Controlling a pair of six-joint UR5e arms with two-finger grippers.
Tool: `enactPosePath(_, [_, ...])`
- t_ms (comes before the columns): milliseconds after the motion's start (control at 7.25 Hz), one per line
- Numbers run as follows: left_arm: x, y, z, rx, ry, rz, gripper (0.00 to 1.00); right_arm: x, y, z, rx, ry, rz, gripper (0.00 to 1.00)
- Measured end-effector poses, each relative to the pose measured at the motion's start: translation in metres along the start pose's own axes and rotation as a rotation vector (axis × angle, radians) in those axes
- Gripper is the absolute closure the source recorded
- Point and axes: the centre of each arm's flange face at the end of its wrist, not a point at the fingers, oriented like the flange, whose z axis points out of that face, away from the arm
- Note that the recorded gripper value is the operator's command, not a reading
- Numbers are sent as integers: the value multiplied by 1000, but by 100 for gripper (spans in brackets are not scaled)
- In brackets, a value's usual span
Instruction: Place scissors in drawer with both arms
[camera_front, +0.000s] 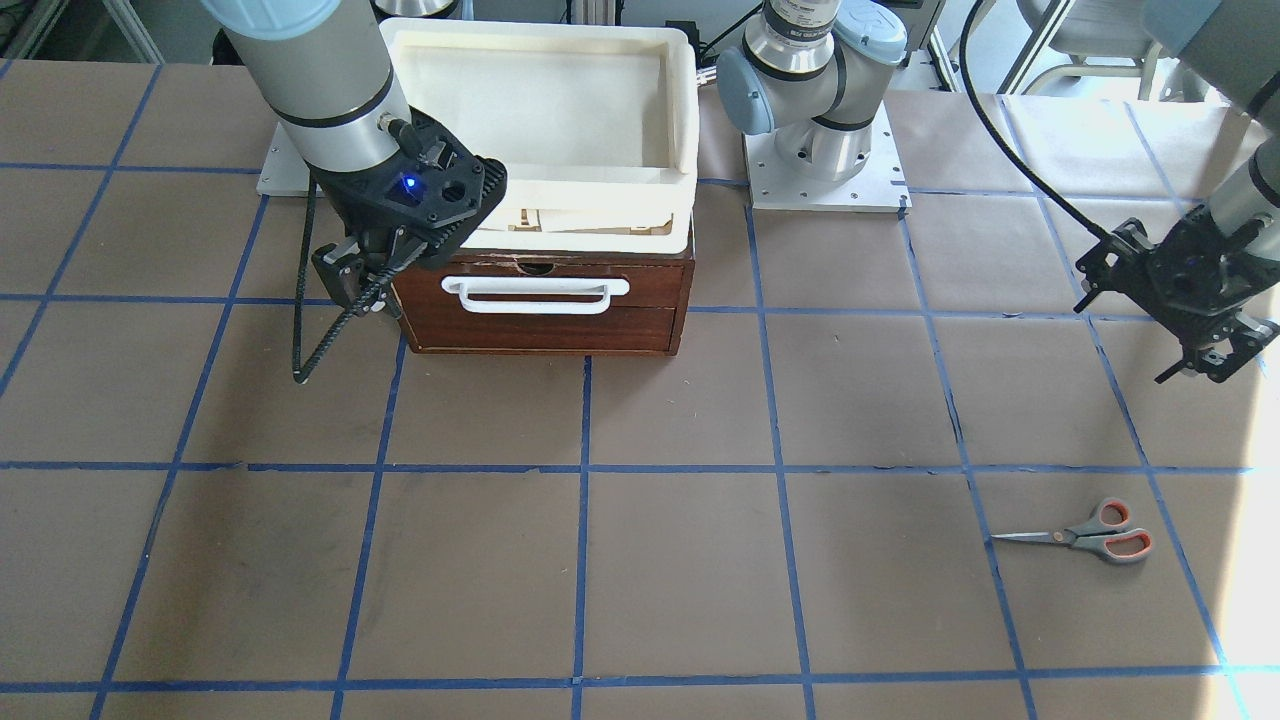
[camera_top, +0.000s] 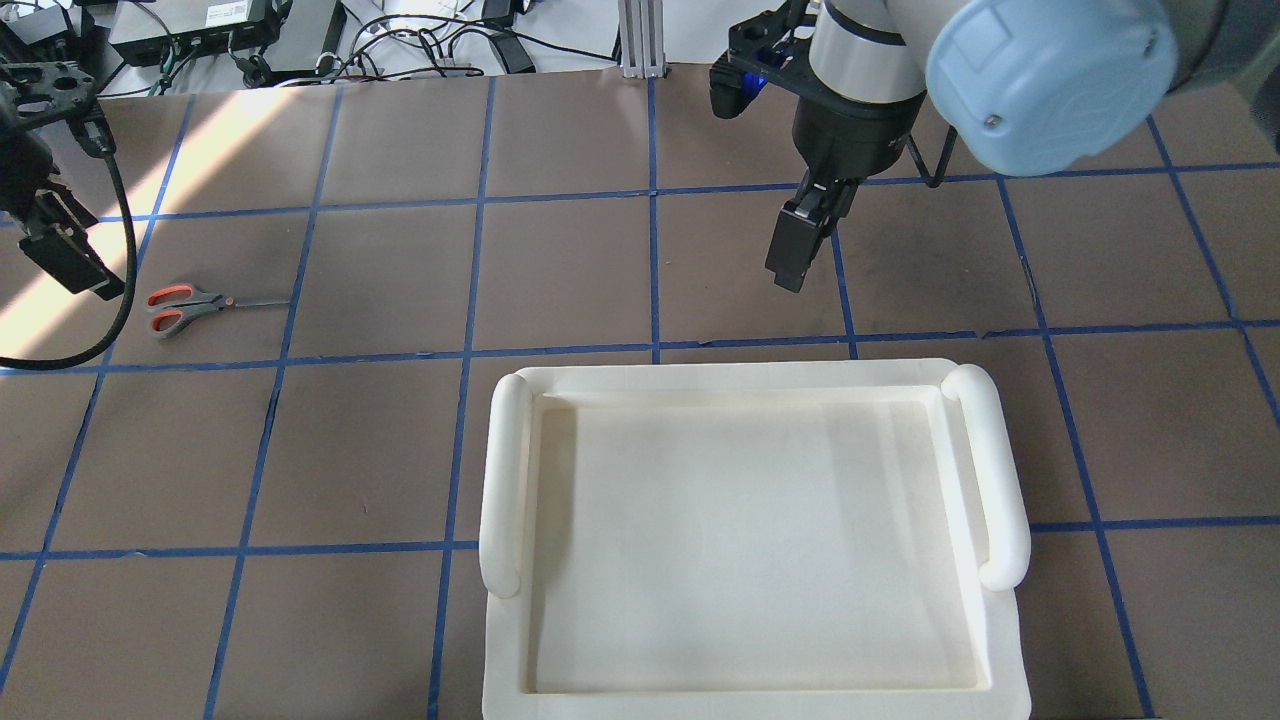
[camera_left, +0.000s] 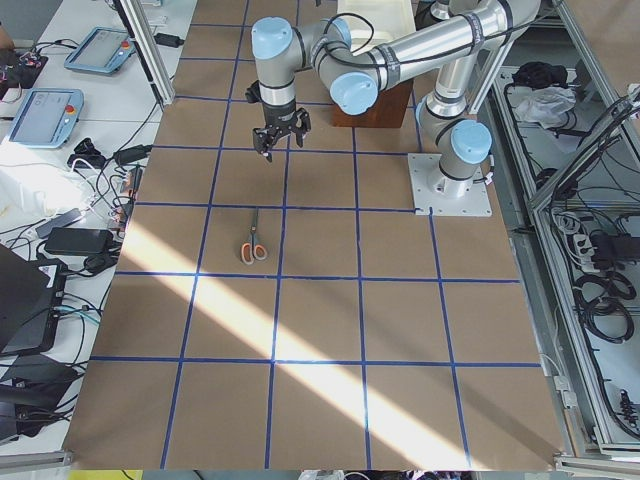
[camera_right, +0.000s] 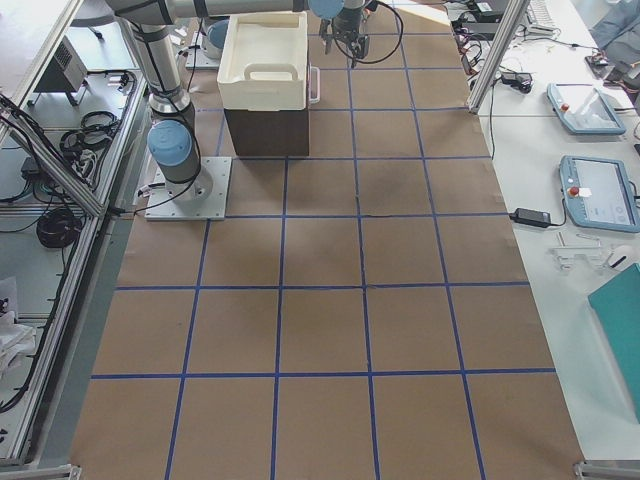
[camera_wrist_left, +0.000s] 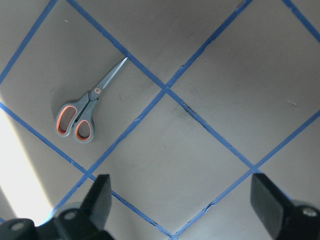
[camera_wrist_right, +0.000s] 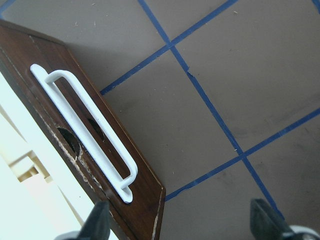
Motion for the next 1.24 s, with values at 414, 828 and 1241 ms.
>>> enactPosePath(414, [-43,25,57,7,34,305,0,4,-29,53,-59,-112,-321,1])
enactPosePath(828, [-79,22,123,13,37,551,0,-6,-70,94,-63,-141,-441,5])
enactPosePath(1241, [-107,17,181,10,6,587,0,-14,-84,115,-72,-152,-506,13])
